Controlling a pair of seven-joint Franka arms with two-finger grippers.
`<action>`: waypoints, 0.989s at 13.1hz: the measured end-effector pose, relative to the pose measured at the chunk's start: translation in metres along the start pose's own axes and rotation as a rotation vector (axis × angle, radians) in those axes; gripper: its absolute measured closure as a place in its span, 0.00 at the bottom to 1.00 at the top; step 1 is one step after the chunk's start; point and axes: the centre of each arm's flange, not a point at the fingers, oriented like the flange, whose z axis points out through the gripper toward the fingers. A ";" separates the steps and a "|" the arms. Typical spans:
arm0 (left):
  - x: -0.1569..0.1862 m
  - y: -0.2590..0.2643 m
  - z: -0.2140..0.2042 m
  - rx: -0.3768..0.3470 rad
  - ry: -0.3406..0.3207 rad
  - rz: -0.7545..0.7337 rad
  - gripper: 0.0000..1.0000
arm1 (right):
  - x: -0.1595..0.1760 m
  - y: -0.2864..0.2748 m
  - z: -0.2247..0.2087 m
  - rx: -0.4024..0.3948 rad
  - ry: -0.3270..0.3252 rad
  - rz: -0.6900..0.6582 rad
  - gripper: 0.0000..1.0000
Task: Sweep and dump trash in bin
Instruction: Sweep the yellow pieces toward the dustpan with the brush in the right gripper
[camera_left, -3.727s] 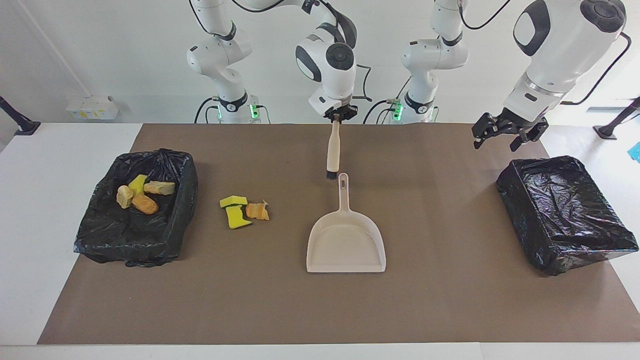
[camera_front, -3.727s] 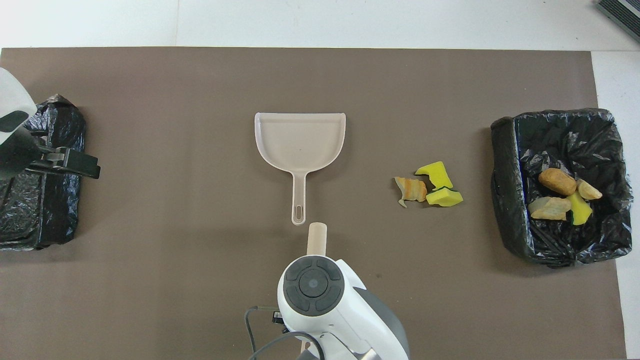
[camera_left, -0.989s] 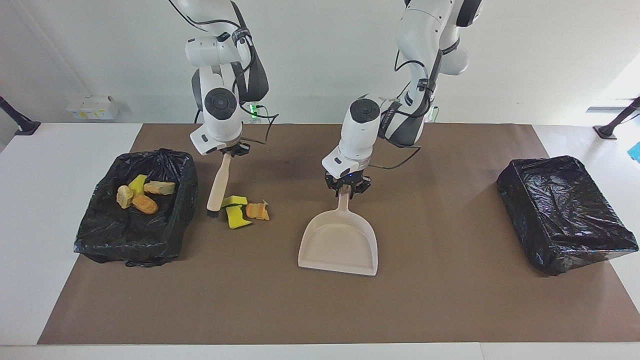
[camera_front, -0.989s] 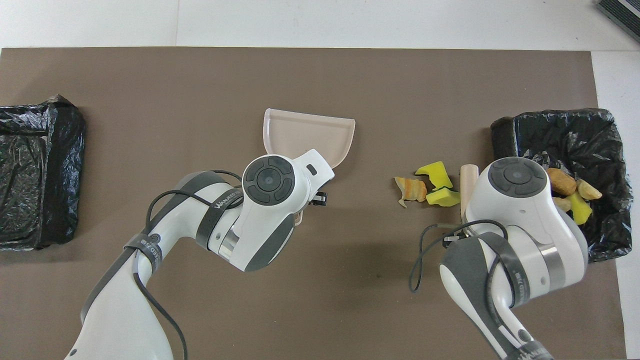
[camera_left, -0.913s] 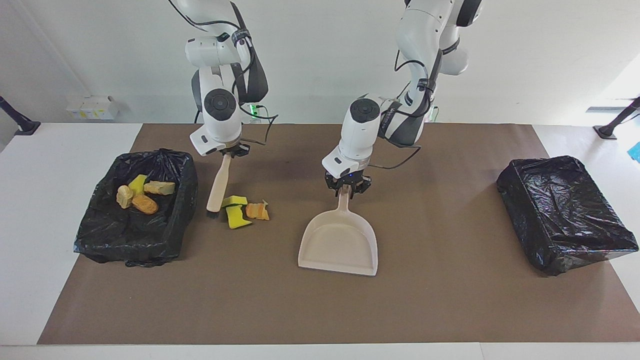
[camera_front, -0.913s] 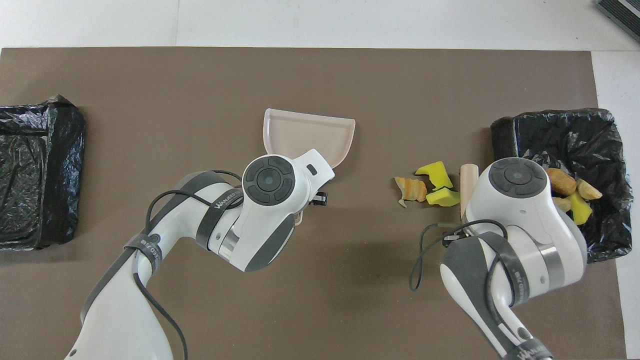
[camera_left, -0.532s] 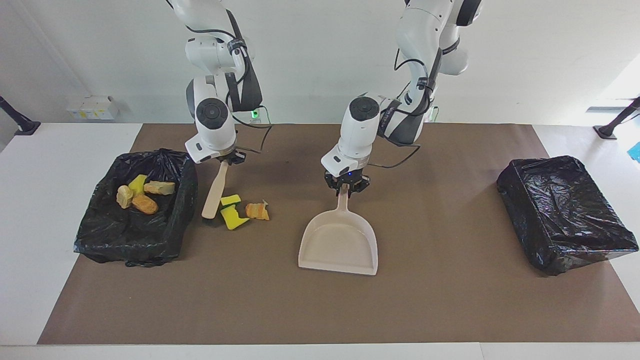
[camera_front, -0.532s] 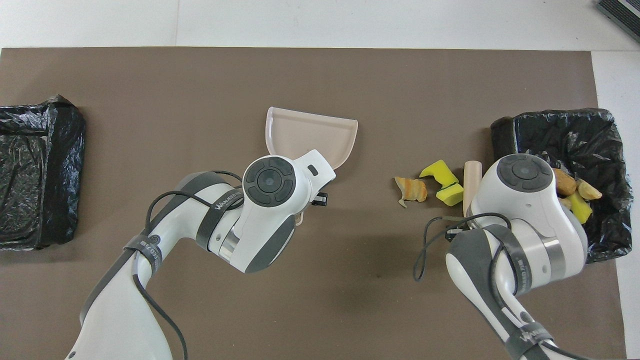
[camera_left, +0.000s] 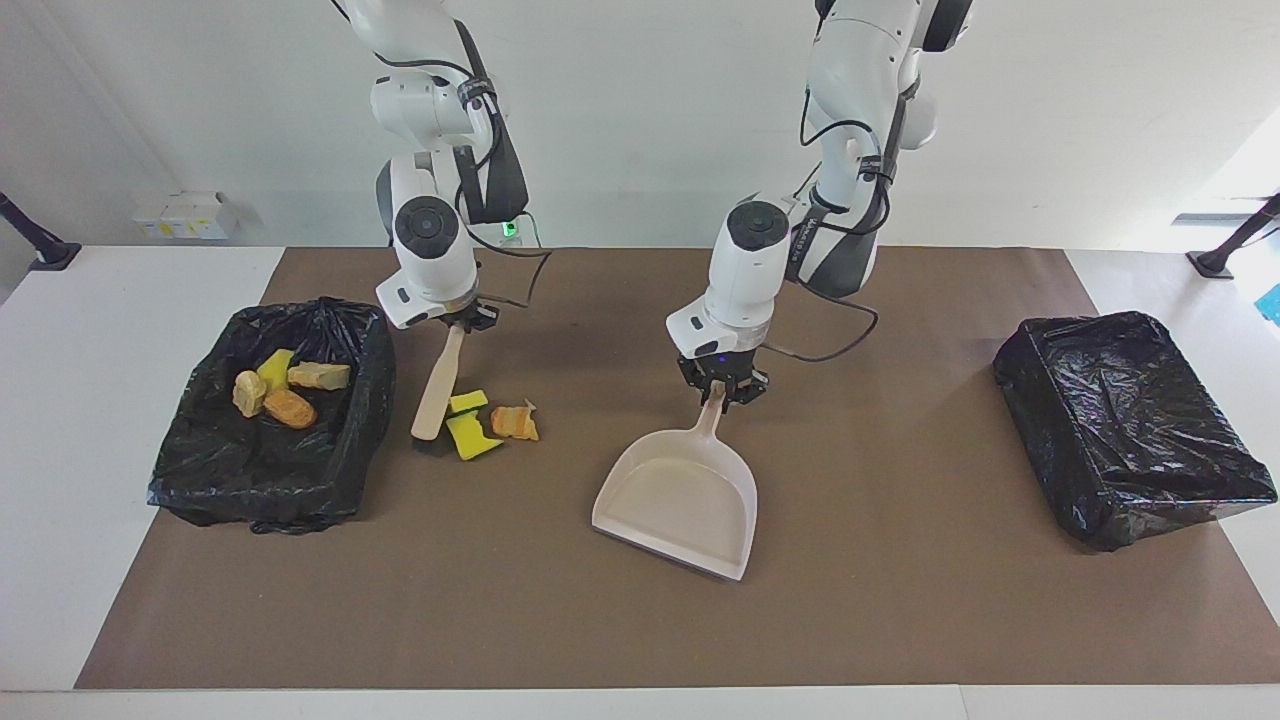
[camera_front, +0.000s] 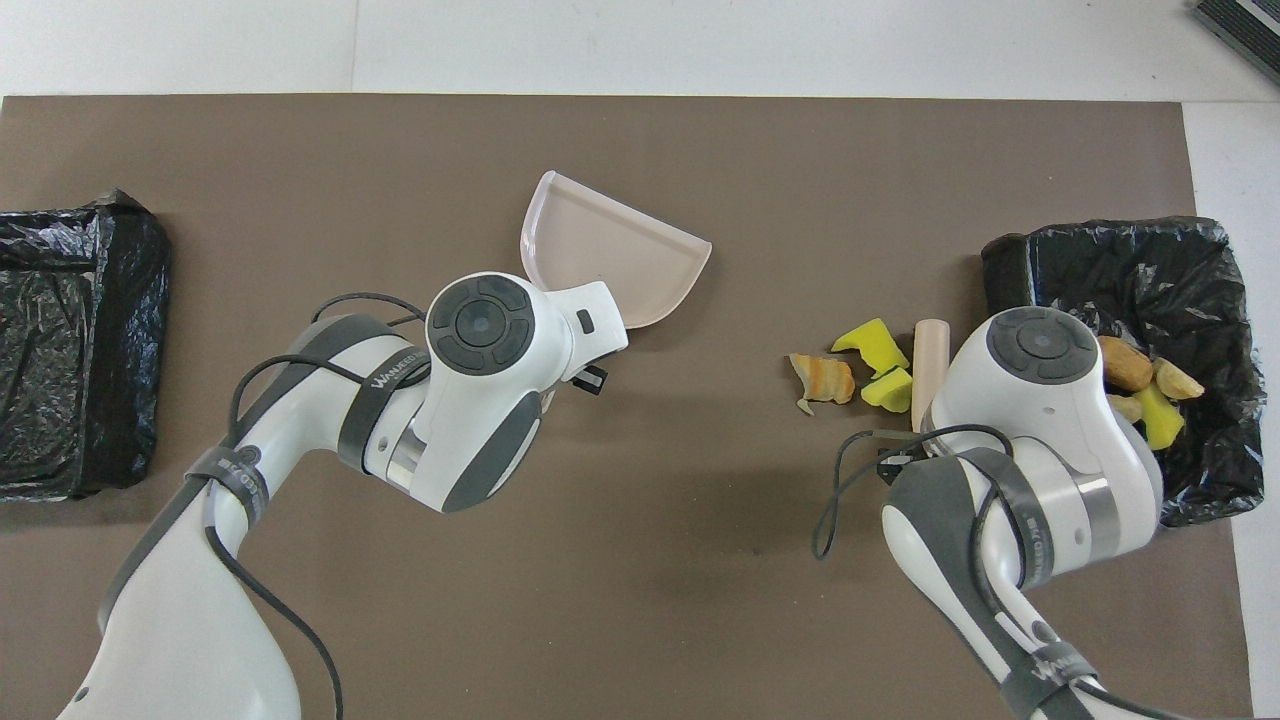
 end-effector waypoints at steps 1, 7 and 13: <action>0.000 -0.011 -0.010 0.003 -0.013 0.021 0.69 | 0.002 -0.003 0.002 0.015 -0.008 0.003 0.74; -0.013 -0.065 -0.063 -0.005 -0.110 0.370 0.69 | 0.015 -0.051 0.011 0.096 -0.012 -0.025 0.74; -0.028 -0.087 -0.043 -0.052 -0.171 0.856 0.69 | 0.000 -0.109 -0.006 0.210 -0.044 -0.017 0.74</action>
